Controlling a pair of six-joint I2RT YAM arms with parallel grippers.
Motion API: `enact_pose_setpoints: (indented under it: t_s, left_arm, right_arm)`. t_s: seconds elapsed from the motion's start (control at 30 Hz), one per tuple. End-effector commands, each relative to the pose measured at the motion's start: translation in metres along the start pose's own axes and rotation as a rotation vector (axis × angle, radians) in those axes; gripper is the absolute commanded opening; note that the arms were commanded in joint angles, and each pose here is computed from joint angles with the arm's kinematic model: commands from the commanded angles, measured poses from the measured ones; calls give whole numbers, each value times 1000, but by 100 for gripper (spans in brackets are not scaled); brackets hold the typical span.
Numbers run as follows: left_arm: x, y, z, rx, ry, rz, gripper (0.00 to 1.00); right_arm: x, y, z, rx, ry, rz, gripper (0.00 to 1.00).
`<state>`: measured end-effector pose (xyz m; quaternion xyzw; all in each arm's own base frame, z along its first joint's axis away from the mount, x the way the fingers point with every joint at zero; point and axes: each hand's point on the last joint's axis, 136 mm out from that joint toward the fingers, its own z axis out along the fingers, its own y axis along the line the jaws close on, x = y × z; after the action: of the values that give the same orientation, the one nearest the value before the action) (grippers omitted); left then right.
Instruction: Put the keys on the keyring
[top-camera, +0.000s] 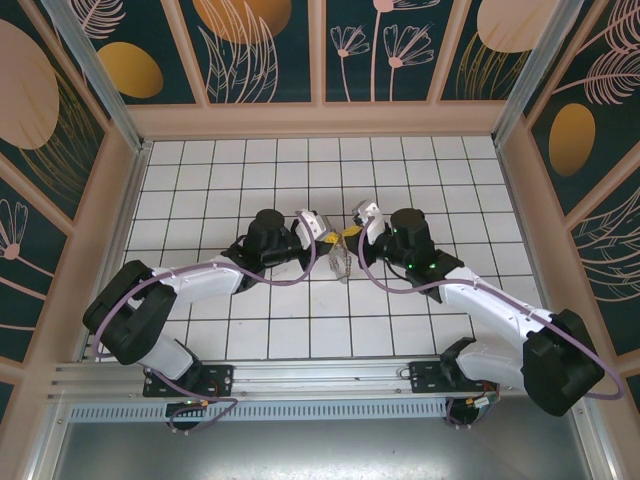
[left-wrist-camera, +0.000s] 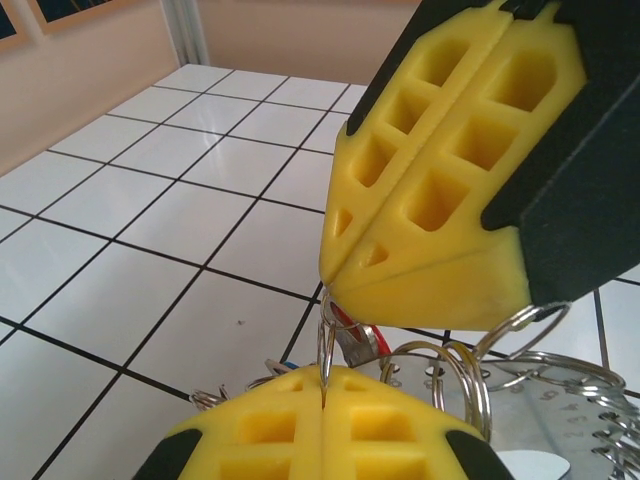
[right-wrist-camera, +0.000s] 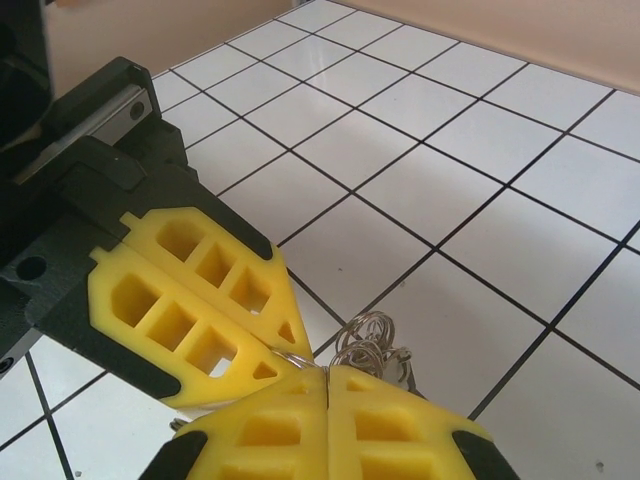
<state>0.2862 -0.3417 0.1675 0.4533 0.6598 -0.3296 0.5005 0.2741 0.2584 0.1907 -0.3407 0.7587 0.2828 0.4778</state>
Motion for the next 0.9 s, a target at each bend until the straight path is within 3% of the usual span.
enact_pose_setpoints:
  t_s: [0.0, 0.13, 0.47, 0.87]
  left_arm:
    - [-6, 5, -4, -26, -25, -3, 0]
    - [-6, 5, -3, -19, -24, -1, 0]
    - [-6, 2, 0, 5, -14, 0, 13]
    - [-6, 1, 2, 21, -2, 8, 17]
  right_arm:
    - [-22, -4, -8, 10, -80, -4, 0]
    - [-30, 8, -9, -58, -99, -29, 0]
    - [-39, 22, -6, -117, -109, -88, 0]
    - [-35, 26, 0, -131, -80, -115, 0]
